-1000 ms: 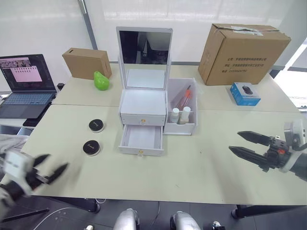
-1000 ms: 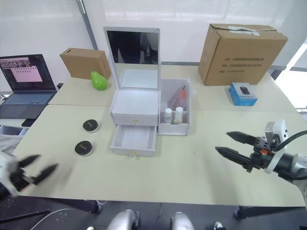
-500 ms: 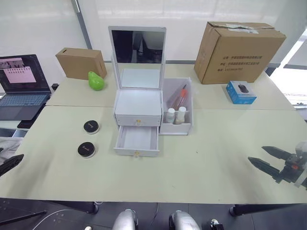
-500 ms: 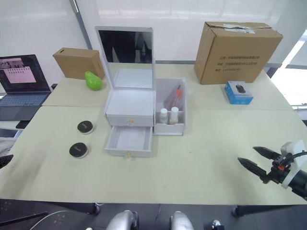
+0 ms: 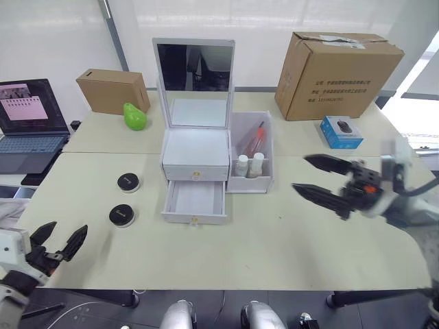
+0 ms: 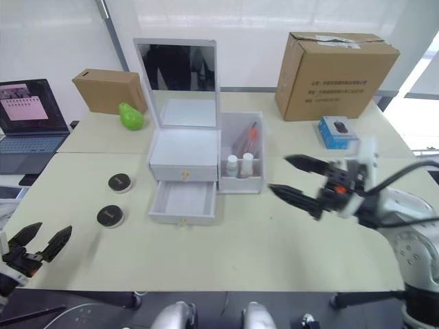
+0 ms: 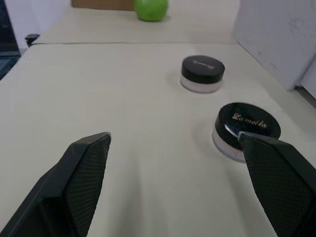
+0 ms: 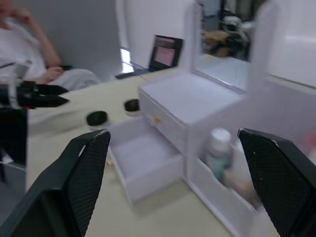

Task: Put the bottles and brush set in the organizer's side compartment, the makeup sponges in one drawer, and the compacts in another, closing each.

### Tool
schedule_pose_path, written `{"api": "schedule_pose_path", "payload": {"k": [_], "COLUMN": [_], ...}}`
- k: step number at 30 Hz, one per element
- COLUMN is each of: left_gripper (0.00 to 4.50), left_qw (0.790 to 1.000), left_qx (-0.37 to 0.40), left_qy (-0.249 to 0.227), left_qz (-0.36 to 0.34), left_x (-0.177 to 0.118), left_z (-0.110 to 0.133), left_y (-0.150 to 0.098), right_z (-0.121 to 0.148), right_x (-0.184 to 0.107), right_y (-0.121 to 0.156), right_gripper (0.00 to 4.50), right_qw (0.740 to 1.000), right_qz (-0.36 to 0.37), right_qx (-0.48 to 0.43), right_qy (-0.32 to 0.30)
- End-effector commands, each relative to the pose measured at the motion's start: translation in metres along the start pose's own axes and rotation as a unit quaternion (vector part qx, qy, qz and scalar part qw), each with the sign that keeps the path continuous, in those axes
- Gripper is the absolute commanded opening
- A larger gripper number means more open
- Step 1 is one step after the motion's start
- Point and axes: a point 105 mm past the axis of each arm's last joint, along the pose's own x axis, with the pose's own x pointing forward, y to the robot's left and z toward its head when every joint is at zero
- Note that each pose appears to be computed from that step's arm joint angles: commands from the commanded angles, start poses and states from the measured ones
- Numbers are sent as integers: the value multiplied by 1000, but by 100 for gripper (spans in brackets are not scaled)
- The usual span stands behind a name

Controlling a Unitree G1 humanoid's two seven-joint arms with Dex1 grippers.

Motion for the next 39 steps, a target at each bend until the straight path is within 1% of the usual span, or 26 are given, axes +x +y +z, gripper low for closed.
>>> {"api": "schedule_pose_path", "payload": {"k": [1, 3, 5, 11, 14, 18, 23, 30, 33, 36, 37, 39], "left_gripper": [444, 444, 444, 444, 444, 444, 444, 444, 390, 297, 290, 290], "left_qw": [1000, 1000, 999, 997, 995, 996, 998, 999, 999, 999, 999, 999], "left_qx": [14, 8, 8, 39, 54, 55, 37, 24, 23, 22, 21, 20], "left_qy": [-4, 12, 21, 52, 67, 67, 54, 38, 32, 27, 26, 26], "left_qz": [-11, -16, -24, -39, -47, -30, -12, -16, -21, -27, -29, -31], "left_x": [8, 17, 26, 50, 58, 64, 70, 74, 76, 76, 77, 76], "left_z": [5, -2, -5, -13, -17, -15, -13, -11, -9, -8, -7, -7], "left_y": [-23, -37, -49, -66, -69, -64, -60, -62, -63, -65, -65, -65], "right_z": [12, 16, 18, 22, 22, 24, 22, 18, 11, 3, 2, -6], "right_x": [23, 37, 45, 50, 52, 53, 53, 52, 51, 49, 49, 47], "right_y": [17, 24, 28, 31, 32, 35, 36, 34, 31, 28, 27, 24], "right_gripper": [450, 450, 450, 450, 450, 450, 450, 450, 450, 450, 450, 450], "right_qw": [997, 994, 992, 989, 988, 988, 989, 991, 992, 994, 994, 995], "right_qz": [68, 102, 122, 139, 142, 140, 136, 127, 118, 108, 105, 95], "right_qx": [-17, -27, -36, -50, -54, -54, -52, -46, -38, -35, -33, -29], "right_qy": [-6, -10, -9, -10, -12, -23, -25, -24, -13, -2, -2, 7]}}
